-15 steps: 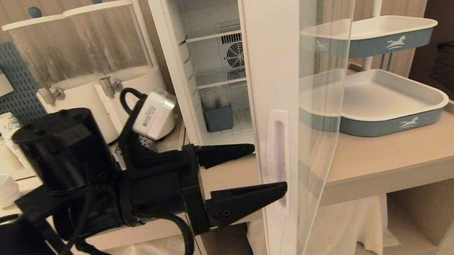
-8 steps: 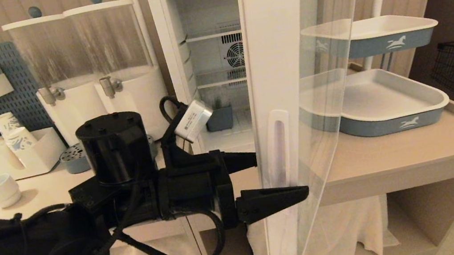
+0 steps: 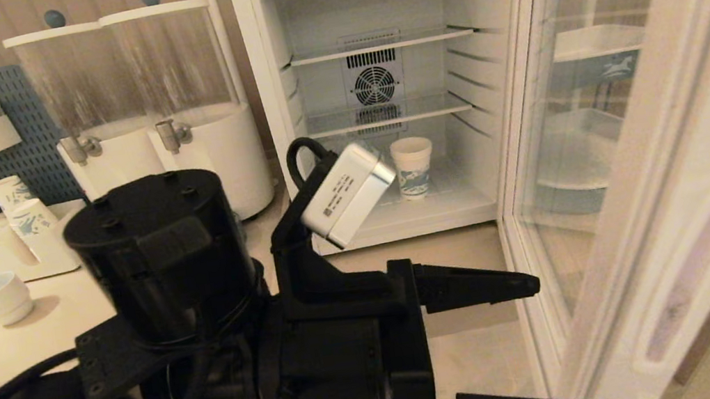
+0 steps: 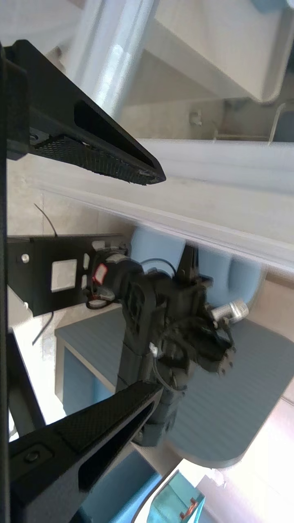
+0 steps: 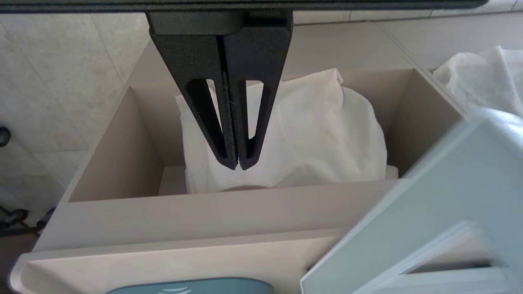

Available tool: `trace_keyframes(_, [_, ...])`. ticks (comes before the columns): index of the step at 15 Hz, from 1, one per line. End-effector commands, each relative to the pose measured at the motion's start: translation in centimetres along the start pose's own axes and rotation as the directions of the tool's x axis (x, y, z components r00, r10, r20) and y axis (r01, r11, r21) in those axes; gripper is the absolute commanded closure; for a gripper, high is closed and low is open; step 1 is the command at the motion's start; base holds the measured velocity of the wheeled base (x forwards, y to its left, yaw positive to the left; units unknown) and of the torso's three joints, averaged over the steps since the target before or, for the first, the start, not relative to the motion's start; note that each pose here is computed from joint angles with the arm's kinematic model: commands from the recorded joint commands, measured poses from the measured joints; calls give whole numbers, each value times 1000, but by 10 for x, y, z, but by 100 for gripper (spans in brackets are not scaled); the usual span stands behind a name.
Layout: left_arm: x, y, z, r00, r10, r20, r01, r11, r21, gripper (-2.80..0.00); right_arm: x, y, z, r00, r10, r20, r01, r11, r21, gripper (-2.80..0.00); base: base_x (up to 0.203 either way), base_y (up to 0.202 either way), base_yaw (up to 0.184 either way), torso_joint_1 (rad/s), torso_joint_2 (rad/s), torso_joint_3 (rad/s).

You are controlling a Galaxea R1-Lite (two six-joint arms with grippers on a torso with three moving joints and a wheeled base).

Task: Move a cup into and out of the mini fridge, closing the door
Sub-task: Open the freezer door

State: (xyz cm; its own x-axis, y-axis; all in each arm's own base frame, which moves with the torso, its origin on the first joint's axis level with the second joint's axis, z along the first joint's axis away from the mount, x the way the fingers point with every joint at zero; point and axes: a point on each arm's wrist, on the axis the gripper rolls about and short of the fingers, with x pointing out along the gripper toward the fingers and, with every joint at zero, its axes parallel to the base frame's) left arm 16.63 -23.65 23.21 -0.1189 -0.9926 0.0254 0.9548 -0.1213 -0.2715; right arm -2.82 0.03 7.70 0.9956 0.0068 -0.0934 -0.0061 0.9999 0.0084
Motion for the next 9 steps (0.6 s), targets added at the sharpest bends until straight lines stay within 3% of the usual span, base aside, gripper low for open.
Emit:
trace_keyframes(1, [-2,-14,4,1000,-27,13,26,999,23,-280,0,0,0,1000,1,-3,-1,1000,0,0,0,0,0,0,0,0])
trace_keyframes(4, [-12,-9,2,998,56,25,-56,998,13,-280,0,0,0,1000,1,-3,-1,1000,0,0,0,0,0,0,0,0])
trace_keyframes(6, [-38,-12,8,980,195,32,-195,981,-6,-280,0,0,0,1000,1,-4,-1,1000,0,0,0,0,0,0,0,0])
trace_keyframes(7, [-49,-15,8,960,281,-3,-281,959,-26,-280,0,0,0,1000,1,-5,-1,1000,0,0,0,0,0,0,0,0])
trace_keyframes(8, [-63,-24,7,913,403,-66,-407,912,-45,-280,0,0,0,1000,1,-5,-1,1000,0,0,0,0,0,0,0,0])
trace_keyframes(9, [-78,-38,9,834,540,-115,-547,836,-43,-280,0,0,0,1000,1,-5,-1,1000,0,0,0,0,0,0,0,0])
